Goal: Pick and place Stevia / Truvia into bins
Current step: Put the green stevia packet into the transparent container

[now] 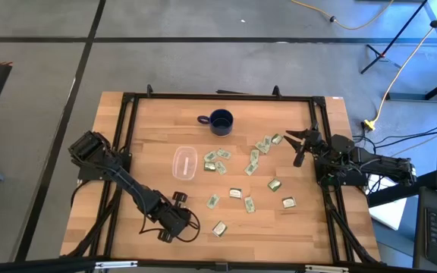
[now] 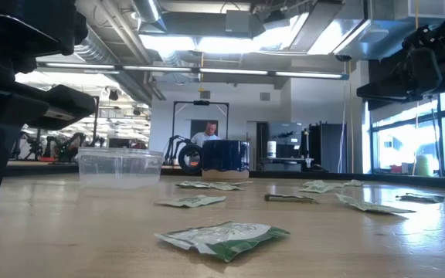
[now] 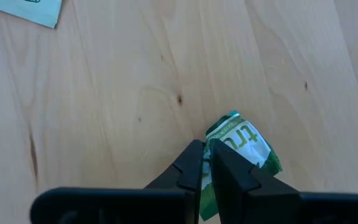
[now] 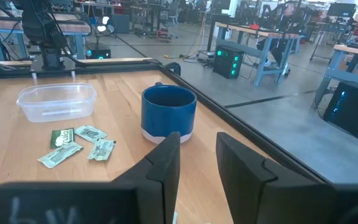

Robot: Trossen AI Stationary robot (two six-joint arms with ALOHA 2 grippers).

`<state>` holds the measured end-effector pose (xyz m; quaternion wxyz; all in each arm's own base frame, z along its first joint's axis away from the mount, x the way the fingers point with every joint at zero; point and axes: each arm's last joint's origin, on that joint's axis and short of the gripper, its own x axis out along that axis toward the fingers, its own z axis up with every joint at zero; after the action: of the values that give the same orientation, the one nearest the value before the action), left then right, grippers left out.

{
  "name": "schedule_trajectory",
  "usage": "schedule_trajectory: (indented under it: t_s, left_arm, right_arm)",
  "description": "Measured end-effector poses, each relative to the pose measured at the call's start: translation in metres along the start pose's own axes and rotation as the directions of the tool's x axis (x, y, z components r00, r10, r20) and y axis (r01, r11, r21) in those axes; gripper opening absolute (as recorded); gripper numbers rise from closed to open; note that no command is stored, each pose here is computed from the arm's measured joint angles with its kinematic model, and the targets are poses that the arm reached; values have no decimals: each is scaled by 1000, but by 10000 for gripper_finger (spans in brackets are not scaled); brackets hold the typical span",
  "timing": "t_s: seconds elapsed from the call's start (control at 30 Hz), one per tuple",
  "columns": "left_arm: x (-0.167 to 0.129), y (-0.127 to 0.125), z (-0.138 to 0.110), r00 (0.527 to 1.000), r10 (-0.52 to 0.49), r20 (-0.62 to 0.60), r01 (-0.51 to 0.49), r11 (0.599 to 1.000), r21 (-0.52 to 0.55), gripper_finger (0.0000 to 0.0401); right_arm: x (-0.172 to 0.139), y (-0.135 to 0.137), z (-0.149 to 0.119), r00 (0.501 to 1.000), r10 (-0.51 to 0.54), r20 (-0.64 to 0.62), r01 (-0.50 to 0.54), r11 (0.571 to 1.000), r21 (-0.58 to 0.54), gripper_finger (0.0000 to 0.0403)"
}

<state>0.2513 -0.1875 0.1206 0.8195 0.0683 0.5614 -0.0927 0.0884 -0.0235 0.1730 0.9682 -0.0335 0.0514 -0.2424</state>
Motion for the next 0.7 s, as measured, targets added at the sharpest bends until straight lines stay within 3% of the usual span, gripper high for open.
schedule_trajectory:
  t_s: [0.23,0.33,0.53,0.63,0.7]
  left_arm:
    - [-21,10,2,999,-20,26,20,999,-27,21]
    - [-42,21,13,992,-18,123,32,994,-107,21]
    - [-79,58,25,945,184,270,-96,946,-310,21]
    - [-88,79,22,916,318,245,-212,901,-378,21]
    - [-90,92,19,913,355,200,-255,881,-400,21]
  right_arm:
    - [0,0,0,1000,0,0,0,1000,0,108]
    - [0,0,0,1000,0,0,0,1000,0,108]
    - [0,0,0,1000,0,0,0,1000,0,108]
    - [0,0,0,1000,0,1,0,1000,-1,108]
    - [0,0,0,1000,0,1,0,1000,-3,108]
